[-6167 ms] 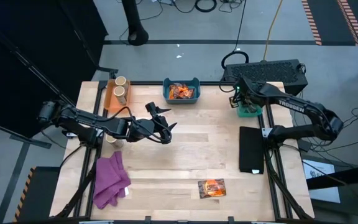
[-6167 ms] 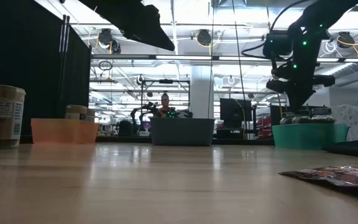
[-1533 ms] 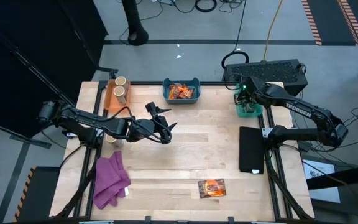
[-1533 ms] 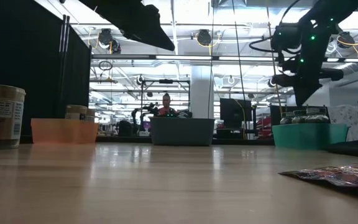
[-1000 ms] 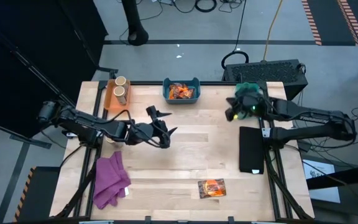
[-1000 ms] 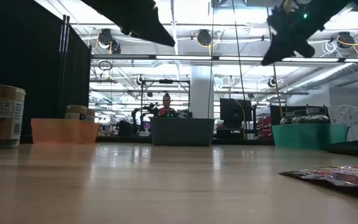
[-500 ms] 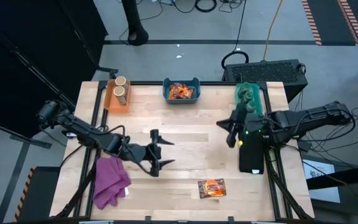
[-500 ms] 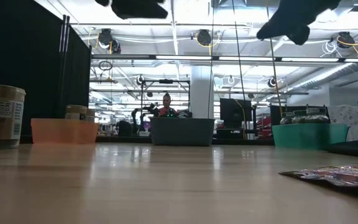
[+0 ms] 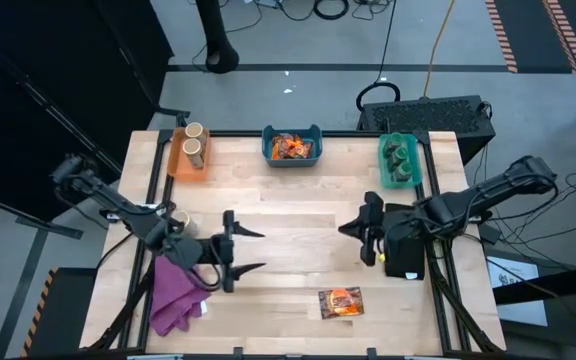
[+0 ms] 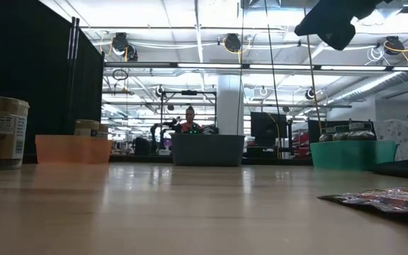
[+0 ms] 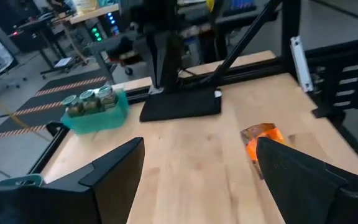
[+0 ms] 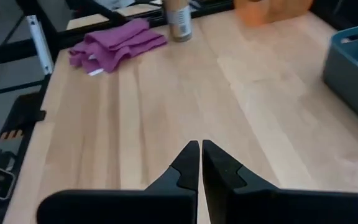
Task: Sort spices by type
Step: Put the gold seasoning bottle into the orange bin
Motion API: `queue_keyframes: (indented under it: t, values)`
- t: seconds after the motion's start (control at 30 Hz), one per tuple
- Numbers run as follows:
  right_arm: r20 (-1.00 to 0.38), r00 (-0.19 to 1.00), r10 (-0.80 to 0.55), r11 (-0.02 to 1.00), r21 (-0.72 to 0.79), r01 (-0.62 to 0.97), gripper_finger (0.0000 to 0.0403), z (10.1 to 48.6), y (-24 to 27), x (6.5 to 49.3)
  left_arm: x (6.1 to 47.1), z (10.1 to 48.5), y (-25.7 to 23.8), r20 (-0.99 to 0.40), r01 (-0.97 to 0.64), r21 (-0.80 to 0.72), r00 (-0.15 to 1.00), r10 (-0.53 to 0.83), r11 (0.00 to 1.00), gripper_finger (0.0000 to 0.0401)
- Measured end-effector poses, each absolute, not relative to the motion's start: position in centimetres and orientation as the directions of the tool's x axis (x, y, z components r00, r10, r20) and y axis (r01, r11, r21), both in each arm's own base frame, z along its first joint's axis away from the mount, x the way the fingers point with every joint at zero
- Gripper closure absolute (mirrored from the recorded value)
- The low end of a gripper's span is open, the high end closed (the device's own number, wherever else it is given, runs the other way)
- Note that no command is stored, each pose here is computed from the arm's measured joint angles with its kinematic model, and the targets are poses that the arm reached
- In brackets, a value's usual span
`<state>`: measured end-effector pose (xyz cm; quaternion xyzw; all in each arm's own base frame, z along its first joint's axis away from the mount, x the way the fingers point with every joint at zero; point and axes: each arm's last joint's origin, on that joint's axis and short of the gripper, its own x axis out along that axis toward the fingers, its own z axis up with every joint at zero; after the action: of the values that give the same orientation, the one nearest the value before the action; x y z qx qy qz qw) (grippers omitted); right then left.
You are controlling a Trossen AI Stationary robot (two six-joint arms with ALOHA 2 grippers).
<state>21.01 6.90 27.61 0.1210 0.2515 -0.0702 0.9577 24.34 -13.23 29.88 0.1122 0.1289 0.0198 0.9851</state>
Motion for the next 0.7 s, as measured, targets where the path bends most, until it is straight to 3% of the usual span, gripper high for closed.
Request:
queue_keyframes:
  t: [0.33,0.57,0.7]
  values:
    - [-0.578,0.815,-0.043,0.966,0.183,0.181,0.0403,25.6,7.8,22.4,22.9,30.6,-14.0,-0.247,0.041,0.225,0.969,0.017,0.973,0.0086]
    - [-0.67,0.738,0.076,0.963,0.242,0.121,0.0403,23.6,8.7,23.4,22.8,30.1,-14.0,-0.282,0.049,0.248,0.959,0.024,0.967,0.0086]
    - [-0.703,0.707,0.079,0.962,0.24,0.131,0.0403,22.5,9.1,23.9,22.7,30.0,-13.9,-0.298,0.046,0.238,0.954,0.027,0.97,0.0086]
